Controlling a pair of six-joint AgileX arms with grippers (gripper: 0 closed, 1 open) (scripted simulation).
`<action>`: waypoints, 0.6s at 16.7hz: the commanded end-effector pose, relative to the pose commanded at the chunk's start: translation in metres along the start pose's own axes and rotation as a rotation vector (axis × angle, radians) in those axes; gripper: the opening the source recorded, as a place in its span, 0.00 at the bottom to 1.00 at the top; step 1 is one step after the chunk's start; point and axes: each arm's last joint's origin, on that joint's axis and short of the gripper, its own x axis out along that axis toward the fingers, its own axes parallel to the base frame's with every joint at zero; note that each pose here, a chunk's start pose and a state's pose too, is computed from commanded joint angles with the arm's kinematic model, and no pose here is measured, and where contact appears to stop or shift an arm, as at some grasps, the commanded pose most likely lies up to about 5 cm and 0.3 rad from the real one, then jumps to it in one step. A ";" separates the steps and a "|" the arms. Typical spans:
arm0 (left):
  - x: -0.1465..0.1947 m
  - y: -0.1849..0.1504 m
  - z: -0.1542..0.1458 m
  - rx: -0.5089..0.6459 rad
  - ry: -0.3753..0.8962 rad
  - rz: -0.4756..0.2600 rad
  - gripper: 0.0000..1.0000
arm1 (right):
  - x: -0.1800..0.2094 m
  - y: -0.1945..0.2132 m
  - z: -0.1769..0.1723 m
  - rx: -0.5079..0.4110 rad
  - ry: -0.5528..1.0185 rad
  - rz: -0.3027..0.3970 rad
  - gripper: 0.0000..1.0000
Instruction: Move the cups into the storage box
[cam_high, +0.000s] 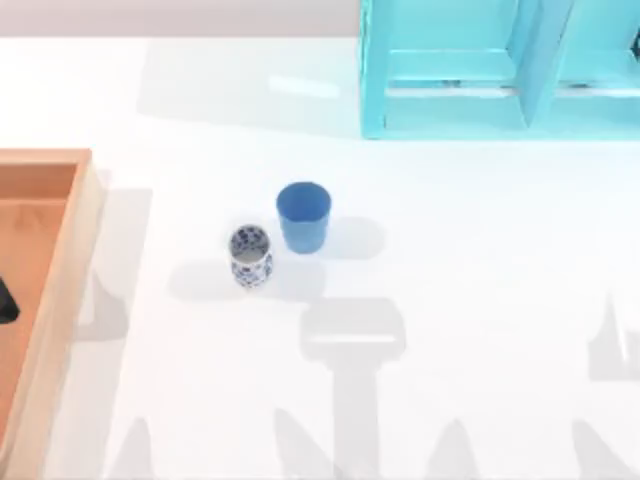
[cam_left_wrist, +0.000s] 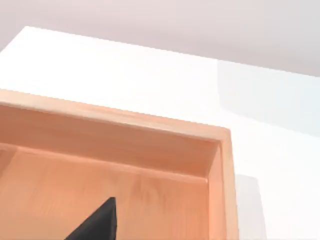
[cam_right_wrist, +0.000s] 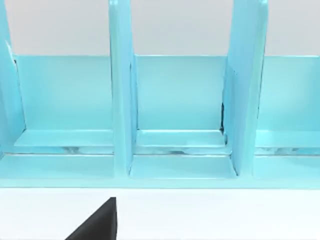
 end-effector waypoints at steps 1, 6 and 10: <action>0.005 -0.002 0.012 -0.026 0.074 0.017 1.00 | 0.000 0.000 0.000 0.000 0.000 0.000 1.00; 0.070 -0.022 0.062 -0.113 0.525 0.129 1.00 | 0.000 0.000 0.000 0.000 0.000 0.000 1.00; 0.144 -0.055 0.073 -0.102 0.866 0.211 1.00 | 0.000 0.000 0.000 0.000 0.000 0.000 1.00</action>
